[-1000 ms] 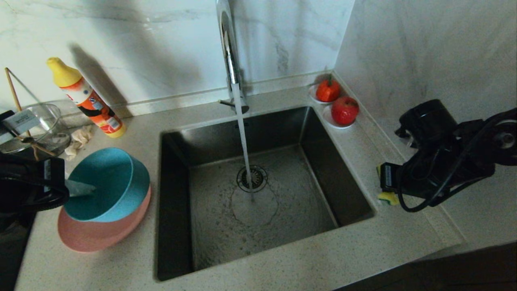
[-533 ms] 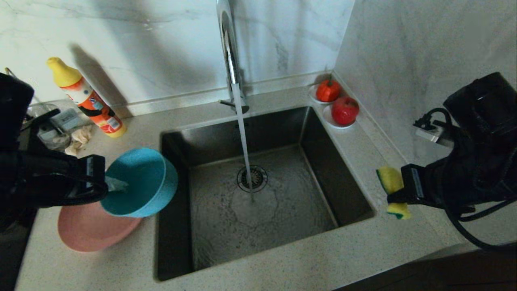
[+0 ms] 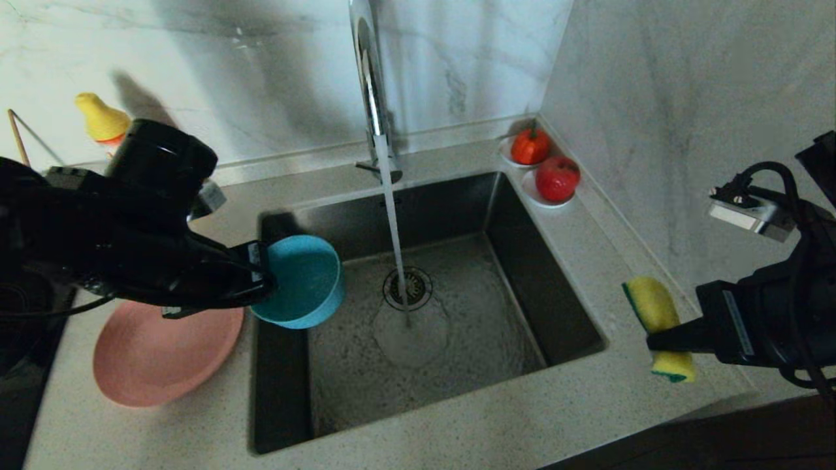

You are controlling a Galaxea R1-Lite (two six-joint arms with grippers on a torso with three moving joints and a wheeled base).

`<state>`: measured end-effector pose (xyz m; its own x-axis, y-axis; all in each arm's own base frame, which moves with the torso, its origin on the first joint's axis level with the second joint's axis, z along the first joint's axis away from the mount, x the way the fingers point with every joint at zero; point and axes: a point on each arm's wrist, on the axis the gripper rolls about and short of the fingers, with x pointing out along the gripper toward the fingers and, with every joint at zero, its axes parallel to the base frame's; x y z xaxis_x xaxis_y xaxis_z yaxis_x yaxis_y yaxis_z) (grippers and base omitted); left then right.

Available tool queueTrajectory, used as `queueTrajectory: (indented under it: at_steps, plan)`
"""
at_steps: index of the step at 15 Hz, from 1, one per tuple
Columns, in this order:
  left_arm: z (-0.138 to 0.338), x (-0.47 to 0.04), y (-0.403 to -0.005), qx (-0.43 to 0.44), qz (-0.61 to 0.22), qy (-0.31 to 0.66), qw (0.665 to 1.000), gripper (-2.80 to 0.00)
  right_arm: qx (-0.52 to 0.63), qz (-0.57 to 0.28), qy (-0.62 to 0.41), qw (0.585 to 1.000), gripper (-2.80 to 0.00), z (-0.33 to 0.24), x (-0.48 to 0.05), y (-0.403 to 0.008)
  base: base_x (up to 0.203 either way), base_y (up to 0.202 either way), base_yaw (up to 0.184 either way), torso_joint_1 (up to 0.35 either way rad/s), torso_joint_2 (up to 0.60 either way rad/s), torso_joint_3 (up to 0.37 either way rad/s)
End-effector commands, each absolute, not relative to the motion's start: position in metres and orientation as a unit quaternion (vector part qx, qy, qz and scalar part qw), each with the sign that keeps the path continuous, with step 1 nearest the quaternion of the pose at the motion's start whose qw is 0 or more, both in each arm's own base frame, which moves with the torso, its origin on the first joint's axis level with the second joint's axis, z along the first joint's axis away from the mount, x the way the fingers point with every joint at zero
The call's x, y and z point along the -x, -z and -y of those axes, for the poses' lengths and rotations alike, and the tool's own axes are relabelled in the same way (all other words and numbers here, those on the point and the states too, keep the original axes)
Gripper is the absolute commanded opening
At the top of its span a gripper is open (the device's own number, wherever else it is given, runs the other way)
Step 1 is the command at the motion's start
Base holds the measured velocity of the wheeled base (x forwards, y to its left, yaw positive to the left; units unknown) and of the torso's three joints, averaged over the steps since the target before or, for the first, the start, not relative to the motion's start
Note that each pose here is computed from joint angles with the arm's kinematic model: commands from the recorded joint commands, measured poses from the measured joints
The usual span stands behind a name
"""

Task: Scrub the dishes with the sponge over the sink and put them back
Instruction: Wash the bowl

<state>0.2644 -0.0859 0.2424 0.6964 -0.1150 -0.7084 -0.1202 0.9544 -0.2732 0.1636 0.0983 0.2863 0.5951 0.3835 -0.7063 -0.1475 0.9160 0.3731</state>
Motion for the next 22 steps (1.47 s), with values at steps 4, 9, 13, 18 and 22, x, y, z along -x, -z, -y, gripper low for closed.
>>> queueTrajectory:
  at_steps: [4,9,13,18,22]
  plan:
    - [0.123,-0.297,-0.228,0.157,-0.404,-0.003,0.901,-2.8,-0.151,-0.423,-0.16,0.879,-2.8,-0.096,-0.152,-0.289,0.0,0.0,0.0,0.0,0.0,0.0]
    - [0.147,-0.314,-0.228,0.172,-0.398,0.006,0.901,-2.8,-0.152,-0.419,-0.174,0.878,-2.8,-0.095,-0.144,-0.291,0.0,0.0,0.0,0.0,0.0,0.0]
    - [0.152,-0.326,-0.228,0.177,-0.391,0.007,0.903,-2.8,-0.151,-0.42,-0.175,0.878,-2.8,-0.093,-0.14,-0.289,0.0,0.0,0.0,0.0,0.0,0.0]
    - [0.161,-0.345,-0.23,0.197,-0.375,0.003,0.906,-2.8,-0.153,-0.421,-0.183,0.875,-2.8,-0.089,-0.134,-0.287,0.0,0.0,0.0,0.0,0.0,0.0]
    - [0.167,-0.358,-0.233,0.203,-0.367,-0.006,0.908,-2.8,-0.154,-0.418,-0.186,0.876,-2.8,-0.088,-0.132,-0.288,0.0,0.0,0.0,0.0,0.0,0.0]
